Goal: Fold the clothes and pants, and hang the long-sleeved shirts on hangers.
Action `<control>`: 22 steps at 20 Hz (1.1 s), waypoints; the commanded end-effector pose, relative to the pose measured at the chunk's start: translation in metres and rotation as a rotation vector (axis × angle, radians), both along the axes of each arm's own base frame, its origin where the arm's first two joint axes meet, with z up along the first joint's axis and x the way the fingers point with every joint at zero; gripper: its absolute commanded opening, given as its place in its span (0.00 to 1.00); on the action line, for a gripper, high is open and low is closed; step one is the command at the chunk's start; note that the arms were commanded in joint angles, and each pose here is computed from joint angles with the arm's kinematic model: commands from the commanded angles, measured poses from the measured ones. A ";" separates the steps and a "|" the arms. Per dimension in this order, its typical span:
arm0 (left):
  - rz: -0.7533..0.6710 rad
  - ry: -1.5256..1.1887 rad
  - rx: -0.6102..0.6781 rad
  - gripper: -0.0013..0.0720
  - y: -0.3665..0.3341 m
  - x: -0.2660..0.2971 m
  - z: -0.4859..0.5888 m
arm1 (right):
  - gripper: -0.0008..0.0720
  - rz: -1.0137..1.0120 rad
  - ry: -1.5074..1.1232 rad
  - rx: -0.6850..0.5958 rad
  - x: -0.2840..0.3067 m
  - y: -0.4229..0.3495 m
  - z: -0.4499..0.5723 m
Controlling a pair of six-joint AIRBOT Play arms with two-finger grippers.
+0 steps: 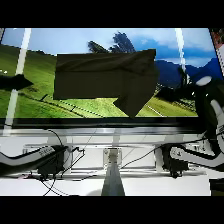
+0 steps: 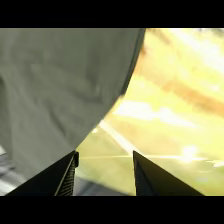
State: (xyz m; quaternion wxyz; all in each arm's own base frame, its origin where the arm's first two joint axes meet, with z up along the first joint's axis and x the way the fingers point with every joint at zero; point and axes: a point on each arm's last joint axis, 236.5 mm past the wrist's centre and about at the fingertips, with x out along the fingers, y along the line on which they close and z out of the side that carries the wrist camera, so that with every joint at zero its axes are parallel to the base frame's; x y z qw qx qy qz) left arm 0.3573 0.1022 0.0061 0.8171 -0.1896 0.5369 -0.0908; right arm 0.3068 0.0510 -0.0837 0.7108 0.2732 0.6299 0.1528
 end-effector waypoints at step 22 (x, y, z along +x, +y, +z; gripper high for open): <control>0.147 0.168 -0.261 0.78 -0.076 -0.045 -0.107 | 0.03 -0.052 -0.147 0.034 0.021 0.084 -0.009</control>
